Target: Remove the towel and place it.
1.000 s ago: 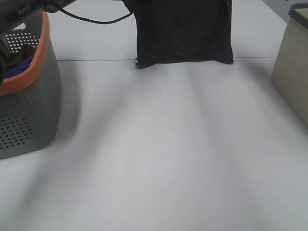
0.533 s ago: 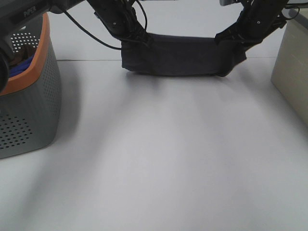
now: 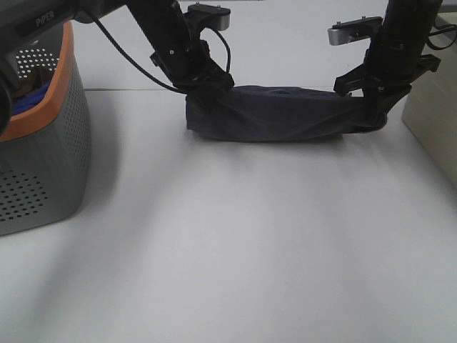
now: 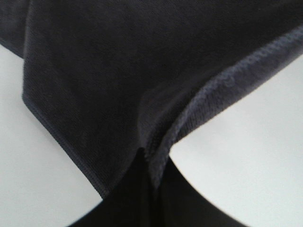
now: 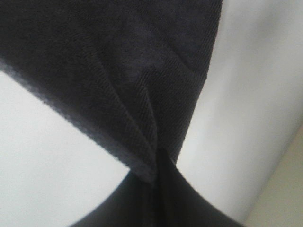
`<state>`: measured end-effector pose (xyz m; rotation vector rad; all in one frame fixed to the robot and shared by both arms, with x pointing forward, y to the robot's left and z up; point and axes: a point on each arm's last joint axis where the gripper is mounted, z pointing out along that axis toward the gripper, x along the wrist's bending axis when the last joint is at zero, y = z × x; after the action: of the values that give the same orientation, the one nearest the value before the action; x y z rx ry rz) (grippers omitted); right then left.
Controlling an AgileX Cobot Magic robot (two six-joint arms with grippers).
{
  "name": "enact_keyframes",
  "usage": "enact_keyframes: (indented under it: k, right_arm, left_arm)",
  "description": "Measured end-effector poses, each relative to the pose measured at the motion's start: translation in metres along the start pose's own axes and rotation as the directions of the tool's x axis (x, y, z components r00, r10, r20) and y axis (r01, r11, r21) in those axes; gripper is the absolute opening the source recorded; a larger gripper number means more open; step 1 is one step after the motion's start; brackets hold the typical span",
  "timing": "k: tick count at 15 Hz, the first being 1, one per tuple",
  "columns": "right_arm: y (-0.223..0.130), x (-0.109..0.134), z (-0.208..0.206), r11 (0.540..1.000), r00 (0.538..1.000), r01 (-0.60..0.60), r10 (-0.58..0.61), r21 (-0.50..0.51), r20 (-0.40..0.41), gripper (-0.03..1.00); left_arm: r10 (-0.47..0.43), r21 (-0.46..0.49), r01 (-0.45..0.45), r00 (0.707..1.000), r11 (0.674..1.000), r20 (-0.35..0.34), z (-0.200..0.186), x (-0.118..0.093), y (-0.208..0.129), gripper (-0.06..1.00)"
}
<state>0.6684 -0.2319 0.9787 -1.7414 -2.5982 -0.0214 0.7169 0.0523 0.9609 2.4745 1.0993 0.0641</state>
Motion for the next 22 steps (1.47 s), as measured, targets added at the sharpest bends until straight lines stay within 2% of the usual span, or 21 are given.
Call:
enact_keyframes:
  k: [2,4,8,12,17,19,20,22]
  right_arm:
    - [-0.003,0.002,0.001,1.0,1.0,-0.004,0.004,0.006,-0.016,0.0]
    - [-0.017,0.007,0.012,0.998,0.999,-0.009,0.012,0.065,-0.049,0.0]
    - [-0.042,0.012,0.037,0.982,0.997,0.026,-0.013,0.187,-0.07,0.0]
    - [-0.058,0.014,0.055,0.961,0.996,0.072,-0.055,0.268,-0.069,0.0]
    - [-0.065,0.016,0.061,0.952,0.996,0.068,-0.045,0.298,-0.083,0.0]
    - [-0.064,0.017,0.061,0.955,0.996,0.029,-0.004,0.297,-0.086,0.0]
    - [-0.064,0.017,0.061,0.955,0.996,0.017,0.009,0.297,-0.084,0.02]
    - [-0.064,0.018,0.061,0.953,0.995,-0.018,0.048,0.301,-0.093,0.2]
  left_arm:
    - [-0.032,0.088,0.029,0.999,0.996,0.034,0.019,-0.001,-0.017,0.0]
    - [-0.054,0.158,0.045,0.997,0.986,0.052,0.02,-0.005,-0.033,0.0]
    - [-0.084,0.23,0.062,0.993,0.971,0.086,0.002,-0.019,-0.055,0.0]
    - [-0.078,0.292,0.037,0.989,0.956,0.129,0.007,-0.036,-0.074,0.0]
    - [-0.046,0.347,-0.013,0.986,0.938,0.161,0.02,-0.046,-0.089,0.0]
    - [-0.037,0.35,-0.02,0.987,0.937,0.158,0.02,-0.045,-0.089,0.0]
    - [-0.033,0.353,-0.024,0.988,0.935,0.154,0.02,-0.045,-0.09,0.0]
    - [-0.011,0.368,-0.041,0.991,0.929,0.137,0.019,-0.042,-0.091,0.0]
